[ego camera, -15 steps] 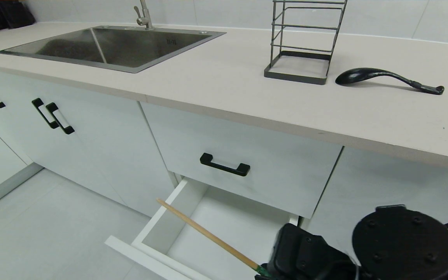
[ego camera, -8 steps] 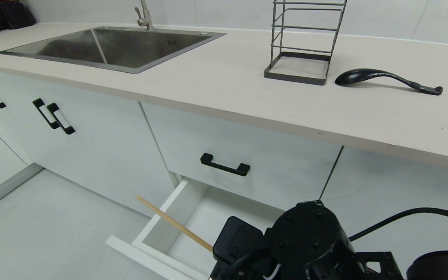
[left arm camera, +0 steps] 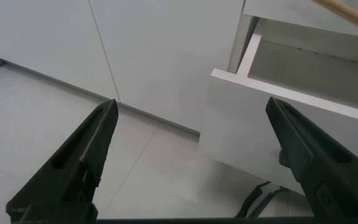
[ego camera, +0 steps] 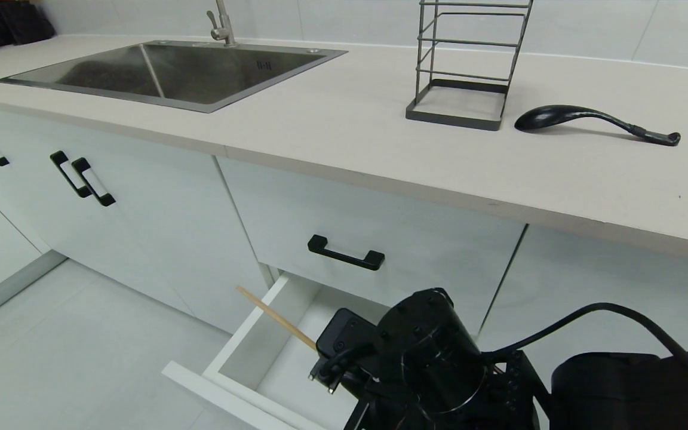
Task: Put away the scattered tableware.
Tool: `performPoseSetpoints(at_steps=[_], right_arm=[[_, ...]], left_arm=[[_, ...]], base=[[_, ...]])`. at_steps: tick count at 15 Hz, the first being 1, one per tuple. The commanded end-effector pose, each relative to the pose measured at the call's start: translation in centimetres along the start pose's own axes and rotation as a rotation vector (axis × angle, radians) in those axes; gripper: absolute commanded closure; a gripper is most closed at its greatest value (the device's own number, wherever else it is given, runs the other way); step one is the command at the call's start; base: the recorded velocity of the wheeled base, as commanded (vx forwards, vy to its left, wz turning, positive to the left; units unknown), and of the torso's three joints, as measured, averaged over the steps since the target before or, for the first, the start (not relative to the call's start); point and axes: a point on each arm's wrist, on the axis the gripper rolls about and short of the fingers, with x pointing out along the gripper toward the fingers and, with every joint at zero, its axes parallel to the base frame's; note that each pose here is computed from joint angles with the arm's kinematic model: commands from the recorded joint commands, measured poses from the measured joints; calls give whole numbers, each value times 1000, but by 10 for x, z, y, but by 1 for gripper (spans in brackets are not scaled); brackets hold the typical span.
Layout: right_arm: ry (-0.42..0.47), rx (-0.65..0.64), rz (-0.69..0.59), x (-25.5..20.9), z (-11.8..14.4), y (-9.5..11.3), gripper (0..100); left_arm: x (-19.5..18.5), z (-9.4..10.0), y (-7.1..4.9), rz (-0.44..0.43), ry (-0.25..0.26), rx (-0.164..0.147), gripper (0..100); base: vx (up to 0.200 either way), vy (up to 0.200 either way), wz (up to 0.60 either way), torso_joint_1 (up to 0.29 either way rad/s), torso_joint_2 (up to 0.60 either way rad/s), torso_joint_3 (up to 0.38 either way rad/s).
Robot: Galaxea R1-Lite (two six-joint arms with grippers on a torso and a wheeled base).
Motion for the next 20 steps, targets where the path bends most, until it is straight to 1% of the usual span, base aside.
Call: performPoseSetpoints(at_steps=[1,6,8,9,11,13,14,19,20], right_arm=[[23,6,-14,9,-5,-5,100],[48,19,-36,23,-8,-13,100],[52,27,-44,29,-5,-17,100],[83,28,-44,31,-5,-19,100],[173,11,-32,34,-14,-18,100],[189,10,-31,40,-17,-18,100],[197,16,-39,42,-19,-22,100],[224,20,-61,48,-26,-25,100],[236,25,-74,51,-29,-28,100]], left_arm=[[0,0,0,0,-1,0,0],[0,0,0,0,-1,0,0],[0,0,0,2,-1,0,0],[0,0,0,0,-1,0,0],[0,0,0,0,-1,0,0],[0,0,0,0,-1,0,0],[0,0,0,0,-1,0,0],[0,0,0,2,-1,0,0],[0,0,0,0,-1,0,0]], base=[[0,0,0,0,0,0],[0,0,0,0,0,0],[0,0,0,0,0,0],[0,0,0,0,0,0],[0,0,0,0,0,0],[0,0,0,0,0,0],[0,0,0,0,0,0],[0,0,0,0,0,0],[0,0,0,0,0,0]])
